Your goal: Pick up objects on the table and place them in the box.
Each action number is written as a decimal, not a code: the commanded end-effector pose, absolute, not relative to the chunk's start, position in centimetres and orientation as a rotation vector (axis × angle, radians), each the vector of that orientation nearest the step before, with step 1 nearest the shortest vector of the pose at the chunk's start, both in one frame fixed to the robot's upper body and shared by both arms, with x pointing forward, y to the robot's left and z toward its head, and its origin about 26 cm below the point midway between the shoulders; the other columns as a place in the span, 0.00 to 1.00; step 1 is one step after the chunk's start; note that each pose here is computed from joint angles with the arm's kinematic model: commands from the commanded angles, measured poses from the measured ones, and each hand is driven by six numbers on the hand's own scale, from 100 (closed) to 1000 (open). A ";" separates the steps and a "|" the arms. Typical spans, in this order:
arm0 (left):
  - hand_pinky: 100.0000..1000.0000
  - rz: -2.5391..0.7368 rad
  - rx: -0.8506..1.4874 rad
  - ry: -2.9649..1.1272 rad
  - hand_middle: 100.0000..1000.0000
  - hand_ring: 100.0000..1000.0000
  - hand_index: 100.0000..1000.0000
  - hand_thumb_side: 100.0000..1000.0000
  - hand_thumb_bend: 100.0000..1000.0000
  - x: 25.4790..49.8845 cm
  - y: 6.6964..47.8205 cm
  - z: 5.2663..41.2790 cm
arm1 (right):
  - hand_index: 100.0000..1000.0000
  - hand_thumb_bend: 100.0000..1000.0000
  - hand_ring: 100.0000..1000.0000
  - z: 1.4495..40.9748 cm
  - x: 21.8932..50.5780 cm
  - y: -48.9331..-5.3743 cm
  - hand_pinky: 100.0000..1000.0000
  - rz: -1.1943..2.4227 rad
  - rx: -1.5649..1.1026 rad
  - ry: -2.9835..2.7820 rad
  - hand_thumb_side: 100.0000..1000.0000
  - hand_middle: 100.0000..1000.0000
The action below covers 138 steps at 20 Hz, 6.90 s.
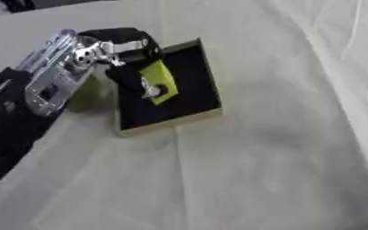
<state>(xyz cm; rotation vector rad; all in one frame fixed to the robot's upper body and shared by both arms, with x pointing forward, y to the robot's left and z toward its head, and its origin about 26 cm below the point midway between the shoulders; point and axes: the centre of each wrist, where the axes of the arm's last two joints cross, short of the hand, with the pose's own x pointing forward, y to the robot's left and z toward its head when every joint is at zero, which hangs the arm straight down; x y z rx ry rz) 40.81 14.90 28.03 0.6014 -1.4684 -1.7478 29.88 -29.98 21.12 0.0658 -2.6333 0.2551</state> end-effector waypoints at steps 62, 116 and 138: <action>0.89 -1.580 0.794 -1.139 0.52 0.74 0.68 0.19 0.33 42.7 28.7 27.2 | 0.79 0.00 0.96 21.5 29.4 -30.3 0.88 0.277 0.014 -2.656 0.59 0.55; 0.78 -1.546 0.799 -1.680 0.45 0.61 0.60 0.10 0.00 44.3 16.0 32.2 | 0.79 0.00 0.96 23.0 30.1 -28.7 0.88 0.267 0.146 -2.679 0.60 0.55; 0.90 -1.564 0.728 -1.726 0.77 0.83 0.89 0.42 0.31 40.3 20.0 35.4 | 0.79 0.00 0.95 22.5 29.8 -29.4 0.88 0.270 0.107 -2.656 0.60 0.55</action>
